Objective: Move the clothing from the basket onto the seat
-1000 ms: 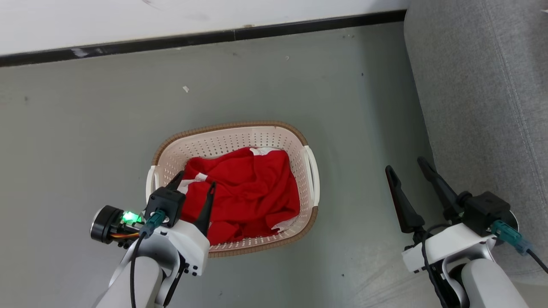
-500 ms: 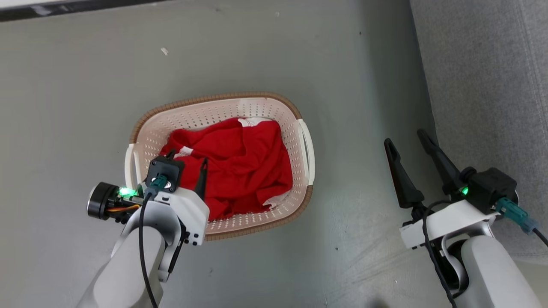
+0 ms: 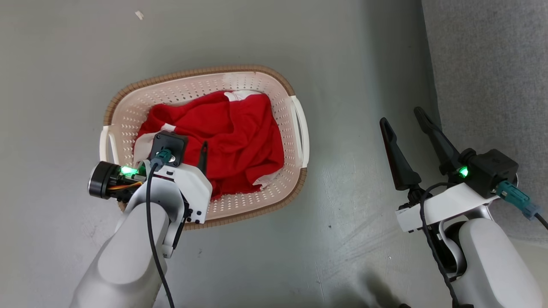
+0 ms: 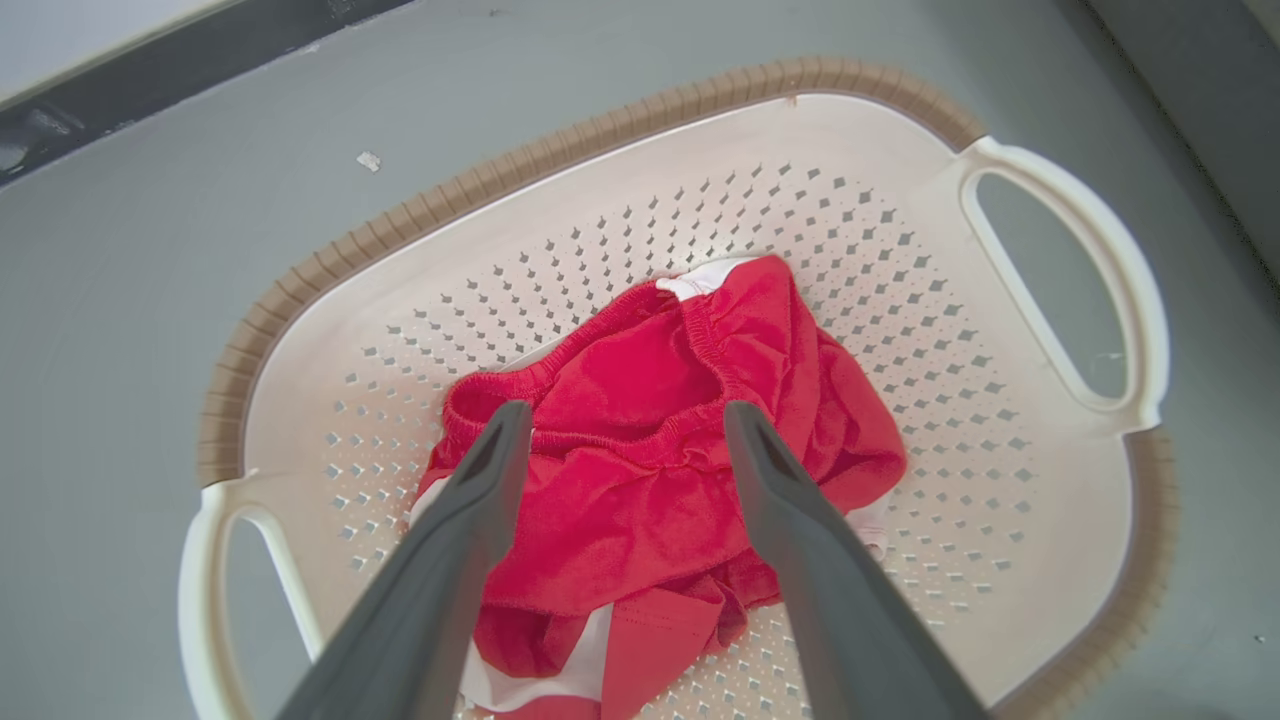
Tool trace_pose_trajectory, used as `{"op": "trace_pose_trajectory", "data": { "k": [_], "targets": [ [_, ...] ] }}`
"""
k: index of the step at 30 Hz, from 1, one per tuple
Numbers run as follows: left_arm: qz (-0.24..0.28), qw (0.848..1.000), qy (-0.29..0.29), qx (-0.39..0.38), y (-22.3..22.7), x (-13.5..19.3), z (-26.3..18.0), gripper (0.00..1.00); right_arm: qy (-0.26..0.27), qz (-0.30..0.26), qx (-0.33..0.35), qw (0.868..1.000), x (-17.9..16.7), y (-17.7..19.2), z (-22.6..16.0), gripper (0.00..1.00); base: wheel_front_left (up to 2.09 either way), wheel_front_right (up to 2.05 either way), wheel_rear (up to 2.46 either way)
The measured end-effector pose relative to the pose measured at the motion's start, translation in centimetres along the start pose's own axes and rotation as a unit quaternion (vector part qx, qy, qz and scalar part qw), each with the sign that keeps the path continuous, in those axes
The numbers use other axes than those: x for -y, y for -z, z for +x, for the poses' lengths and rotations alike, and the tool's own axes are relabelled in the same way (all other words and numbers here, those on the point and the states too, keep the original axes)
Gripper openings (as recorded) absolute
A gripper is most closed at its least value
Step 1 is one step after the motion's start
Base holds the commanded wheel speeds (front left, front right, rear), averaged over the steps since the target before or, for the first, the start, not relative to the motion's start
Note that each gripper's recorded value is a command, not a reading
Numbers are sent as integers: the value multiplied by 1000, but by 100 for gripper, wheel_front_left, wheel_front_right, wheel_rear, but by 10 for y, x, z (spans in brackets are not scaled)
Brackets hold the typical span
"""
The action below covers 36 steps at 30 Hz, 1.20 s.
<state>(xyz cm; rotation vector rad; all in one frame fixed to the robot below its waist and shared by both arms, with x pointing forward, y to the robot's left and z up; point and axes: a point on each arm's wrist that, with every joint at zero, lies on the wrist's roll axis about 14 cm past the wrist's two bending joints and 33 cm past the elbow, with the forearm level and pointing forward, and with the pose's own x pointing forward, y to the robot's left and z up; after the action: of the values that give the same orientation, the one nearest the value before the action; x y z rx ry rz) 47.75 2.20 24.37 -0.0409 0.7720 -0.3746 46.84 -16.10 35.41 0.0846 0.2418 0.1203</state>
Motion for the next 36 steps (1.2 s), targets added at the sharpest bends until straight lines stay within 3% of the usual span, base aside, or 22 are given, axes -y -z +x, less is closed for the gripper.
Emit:
{"op": "trace_pose_trajectory", "data": {
  "k": [36],
  "targets": [
    [-16,996,17,-89,62,7,77,100,14,7,-63,998,17,60,13,100,0,0,0]
  ]
}}
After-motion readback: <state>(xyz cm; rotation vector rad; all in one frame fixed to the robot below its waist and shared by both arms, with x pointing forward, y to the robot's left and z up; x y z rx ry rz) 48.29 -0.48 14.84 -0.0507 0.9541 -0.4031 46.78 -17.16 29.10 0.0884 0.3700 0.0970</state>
